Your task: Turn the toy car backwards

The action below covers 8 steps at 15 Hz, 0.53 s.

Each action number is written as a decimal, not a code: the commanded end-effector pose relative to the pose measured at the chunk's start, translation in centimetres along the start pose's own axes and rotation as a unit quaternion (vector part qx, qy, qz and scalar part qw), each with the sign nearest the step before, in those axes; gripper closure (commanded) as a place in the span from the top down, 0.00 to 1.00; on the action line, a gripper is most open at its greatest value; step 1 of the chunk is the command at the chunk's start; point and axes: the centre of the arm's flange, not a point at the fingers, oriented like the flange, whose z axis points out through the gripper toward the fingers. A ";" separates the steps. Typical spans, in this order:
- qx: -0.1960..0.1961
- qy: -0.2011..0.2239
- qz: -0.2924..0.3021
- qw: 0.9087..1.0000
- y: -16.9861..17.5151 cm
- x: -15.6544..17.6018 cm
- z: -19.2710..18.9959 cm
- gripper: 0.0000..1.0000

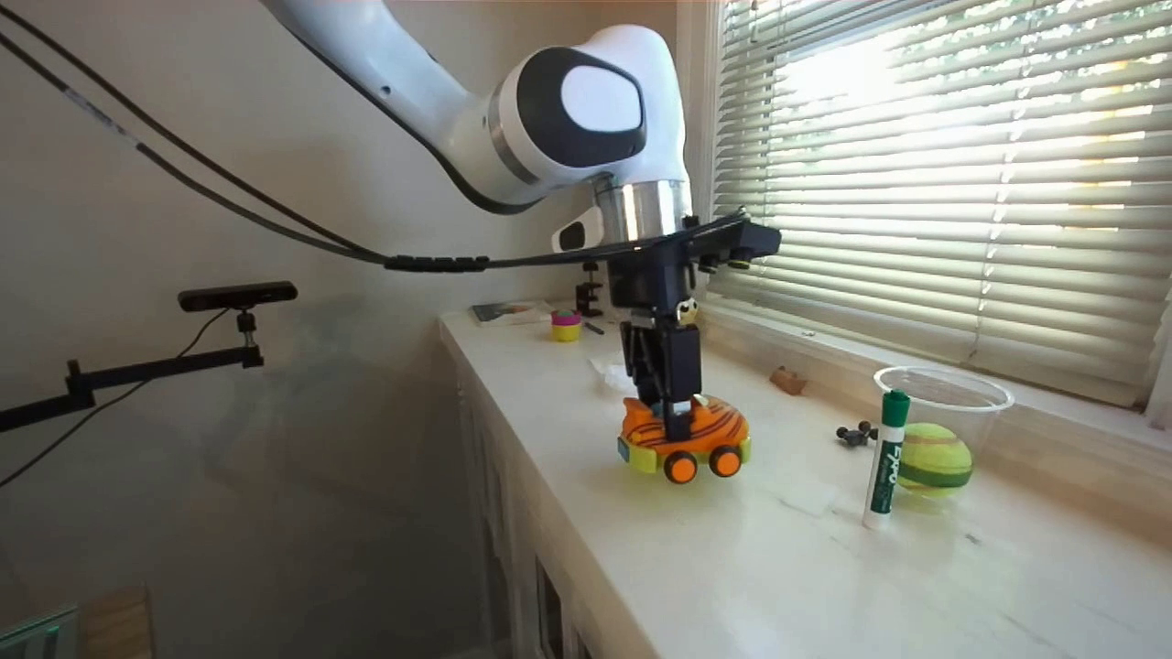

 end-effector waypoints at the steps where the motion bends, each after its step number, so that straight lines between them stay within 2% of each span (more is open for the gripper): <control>1: -0.023 -0.004 -0.023 0.999 -3.2 0.1 -1.1 0.45; 8: -0.024 0.024 -0.015 0.999 -3.9 0.4 -1.3 0.45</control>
